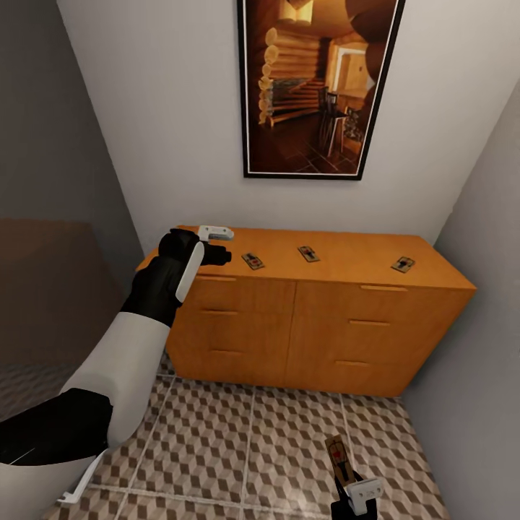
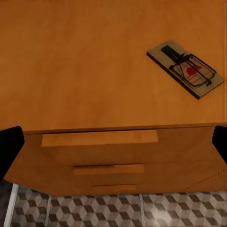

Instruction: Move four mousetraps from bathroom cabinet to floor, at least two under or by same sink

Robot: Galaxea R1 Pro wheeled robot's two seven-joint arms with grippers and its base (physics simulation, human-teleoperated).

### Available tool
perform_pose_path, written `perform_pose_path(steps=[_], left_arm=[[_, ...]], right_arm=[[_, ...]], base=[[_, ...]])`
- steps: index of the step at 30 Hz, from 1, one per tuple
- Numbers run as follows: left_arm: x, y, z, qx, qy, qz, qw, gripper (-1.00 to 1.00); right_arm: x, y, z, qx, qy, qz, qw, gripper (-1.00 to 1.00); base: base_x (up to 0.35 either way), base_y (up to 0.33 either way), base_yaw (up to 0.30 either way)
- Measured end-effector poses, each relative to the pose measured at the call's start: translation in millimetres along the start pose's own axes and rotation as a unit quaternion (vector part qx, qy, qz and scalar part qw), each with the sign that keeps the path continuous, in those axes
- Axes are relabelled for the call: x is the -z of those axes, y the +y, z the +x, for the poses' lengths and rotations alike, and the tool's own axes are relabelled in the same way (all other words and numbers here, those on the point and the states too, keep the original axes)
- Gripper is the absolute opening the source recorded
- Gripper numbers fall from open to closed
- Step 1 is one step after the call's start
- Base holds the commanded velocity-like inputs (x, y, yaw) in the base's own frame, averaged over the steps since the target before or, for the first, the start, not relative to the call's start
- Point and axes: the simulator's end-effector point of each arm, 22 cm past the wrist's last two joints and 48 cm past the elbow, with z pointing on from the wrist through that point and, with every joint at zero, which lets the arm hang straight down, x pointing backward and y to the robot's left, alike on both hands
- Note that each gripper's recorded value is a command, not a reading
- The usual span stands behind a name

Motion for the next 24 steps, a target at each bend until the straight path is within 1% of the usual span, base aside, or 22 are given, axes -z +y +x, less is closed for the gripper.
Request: perform_pose_path(steps=[16,19,24], left_arm=[[0.0,0.4,-0.3,0.0,0.0,0.0,1.0,1.0],[0.5,0.5,-0.7,0.0,-0.001,0.0,1.0,1.0],[2.6,0.4,-2.4,0.0,-0.002,-0.001,1.0,1.0]], right_arm=[[0.0,-0.1,0.0,0.0,0.0,0.0,1.0,-1.0],[0.0,-0.2,-0.4,0.0,0.0,0.0,1.0,-1.0],[-0.1,-0.2,-2.1,0.0,-0.002,0.0,1.0,-1.0]], base=[[0.002,-0.003,-0.003],[0.0,0.0,-0.125],[0.0,0.0,-0.221]])
